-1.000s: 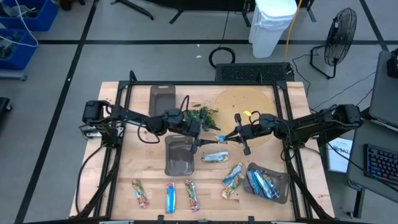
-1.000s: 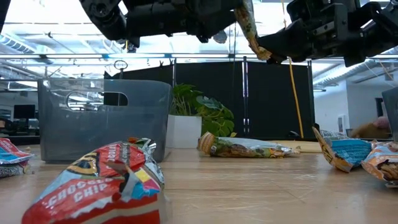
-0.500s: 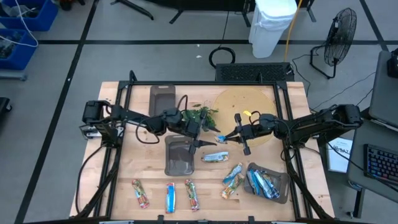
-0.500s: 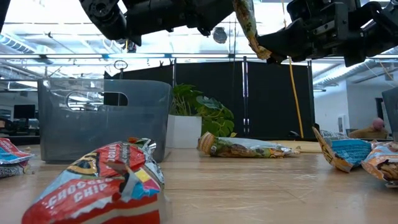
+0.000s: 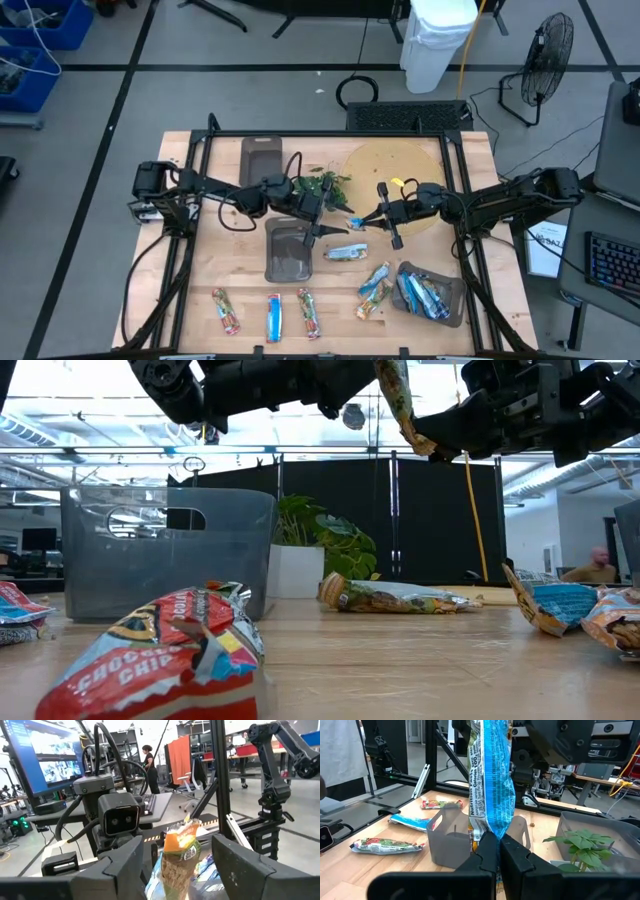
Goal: Pick and place Granola Bars by type
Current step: Put the orange granola bar into the top black bin
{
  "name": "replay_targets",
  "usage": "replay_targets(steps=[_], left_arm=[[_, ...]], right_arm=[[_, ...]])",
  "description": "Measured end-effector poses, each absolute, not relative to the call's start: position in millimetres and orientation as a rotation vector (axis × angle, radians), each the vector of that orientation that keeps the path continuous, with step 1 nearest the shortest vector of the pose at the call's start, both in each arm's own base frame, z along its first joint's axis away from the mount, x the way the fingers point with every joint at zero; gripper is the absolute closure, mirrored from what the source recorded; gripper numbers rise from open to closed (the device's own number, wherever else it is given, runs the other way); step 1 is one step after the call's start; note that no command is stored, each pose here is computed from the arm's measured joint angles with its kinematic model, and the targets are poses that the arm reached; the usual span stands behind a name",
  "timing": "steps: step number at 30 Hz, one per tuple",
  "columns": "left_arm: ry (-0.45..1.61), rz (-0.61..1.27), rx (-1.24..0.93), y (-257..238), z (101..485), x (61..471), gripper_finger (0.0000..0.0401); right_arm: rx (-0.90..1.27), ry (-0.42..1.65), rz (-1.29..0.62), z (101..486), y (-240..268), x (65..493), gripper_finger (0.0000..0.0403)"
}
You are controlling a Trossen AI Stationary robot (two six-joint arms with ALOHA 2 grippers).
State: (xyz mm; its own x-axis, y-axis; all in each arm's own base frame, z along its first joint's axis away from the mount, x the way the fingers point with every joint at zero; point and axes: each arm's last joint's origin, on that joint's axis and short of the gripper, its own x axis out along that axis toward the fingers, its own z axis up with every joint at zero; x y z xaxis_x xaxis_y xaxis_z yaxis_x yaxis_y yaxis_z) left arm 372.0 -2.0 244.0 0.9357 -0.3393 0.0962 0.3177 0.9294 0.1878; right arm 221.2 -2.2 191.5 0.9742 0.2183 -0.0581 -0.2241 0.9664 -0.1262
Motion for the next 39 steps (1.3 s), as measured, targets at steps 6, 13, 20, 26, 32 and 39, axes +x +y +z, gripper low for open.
replay_targets(steps=[6,13,20,26,32,39], left_arm=[[-0.13,-0.337,0.22,-3,243,372,0.0265],[-0.14,-0.328,0.266,-1,244,372,0.0386],[-0.15,-0.332,0.293,-1,244,372,0.0391],[-0.152,-0.355,0.29,-1,244,372,0.0392],[-0.154,-0.357,0.288,-1,244,372,0.0393],[-0.134,-0.252,0.279,11,256,365,0.0393]], right_arm=[[-0.132,0.044,0.223,192,-2,221,0.0403],[-0.132,0.044,0.224,192,-2,221,0.0403],[-0.127,0.044,0.223,192,-2,221,0.04],[-0.092,0.068,0.224,190,-2,221,0.0332],[-0.082,0.073,0.179,190,-3,221,0.021],[-0.13,0.153,-0.041,183,-10,221,0.0131]])
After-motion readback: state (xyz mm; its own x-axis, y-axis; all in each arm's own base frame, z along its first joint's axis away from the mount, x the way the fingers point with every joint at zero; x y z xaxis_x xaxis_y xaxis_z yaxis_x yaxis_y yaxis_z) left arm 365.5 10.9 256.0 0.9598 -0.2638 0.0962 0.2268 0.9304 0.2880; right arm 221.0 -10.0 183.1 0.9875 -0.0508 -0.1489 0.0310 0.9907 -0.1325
